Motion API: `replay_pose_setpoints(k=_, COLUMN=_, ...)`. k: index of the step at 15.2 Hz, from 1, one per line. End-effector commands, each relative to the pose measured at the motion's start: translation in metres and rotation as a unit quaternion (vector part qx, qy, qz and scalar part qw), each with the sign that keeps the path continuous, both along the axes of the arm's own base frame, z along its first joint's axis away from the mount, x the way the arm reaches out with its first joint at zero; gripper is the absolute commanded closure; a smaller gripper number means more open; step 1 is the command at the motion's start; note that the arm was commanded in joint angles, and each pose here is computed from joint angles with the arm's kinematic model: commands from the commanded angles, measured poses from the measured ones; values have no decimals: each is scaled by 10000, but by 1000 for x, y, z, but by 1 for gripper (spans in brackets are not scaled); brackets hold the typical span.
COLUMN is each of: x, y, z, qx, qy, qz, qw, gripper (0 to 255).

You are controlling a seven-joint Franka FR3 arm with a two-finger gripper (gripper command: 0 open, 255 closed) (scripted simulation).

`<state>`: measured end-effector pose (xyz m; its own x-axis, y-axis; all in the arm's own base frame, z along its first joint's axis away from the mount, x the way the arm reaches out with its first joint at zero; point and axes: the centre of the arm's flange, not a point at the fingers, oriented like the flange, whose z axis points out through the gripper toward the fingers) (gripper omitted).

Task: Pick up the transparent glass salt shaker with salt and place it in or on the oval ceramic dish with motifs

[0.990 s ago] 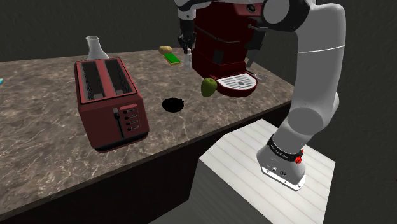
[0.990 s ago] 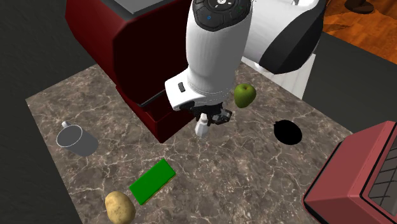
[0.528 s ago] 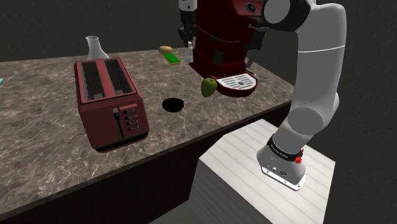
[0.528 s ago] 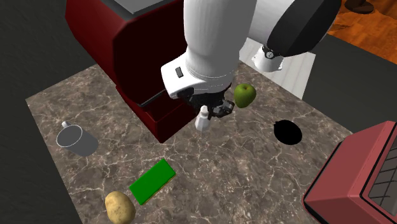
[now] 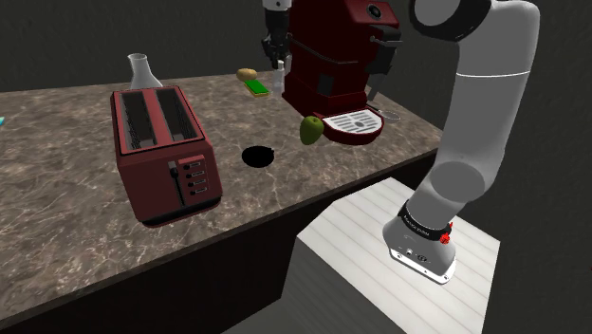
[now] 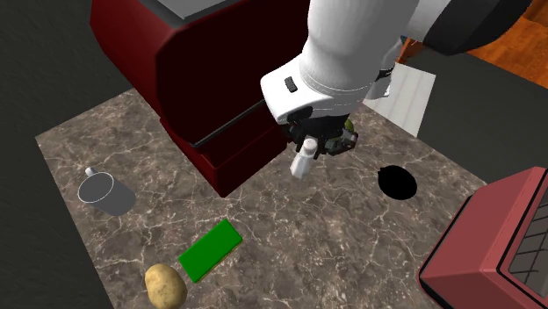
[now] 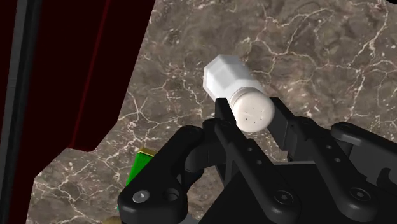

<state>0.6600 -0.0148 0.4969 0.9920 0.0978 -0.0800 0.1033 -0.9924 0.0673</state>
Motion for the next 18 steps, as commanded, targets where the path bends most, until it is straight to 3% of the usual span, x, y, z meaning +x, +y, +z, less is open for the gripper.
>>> replay_pose_setpoints(k=1, x=-15, y=23, z=5, qx=-4, qy=1, qz=-3, qw=10000, gripper=255)
replay_pose_setpoints(k=18, x=-135, y=210, z=35, qx=-4, qy=1, qz=-3, qw=10000, gripper=255)
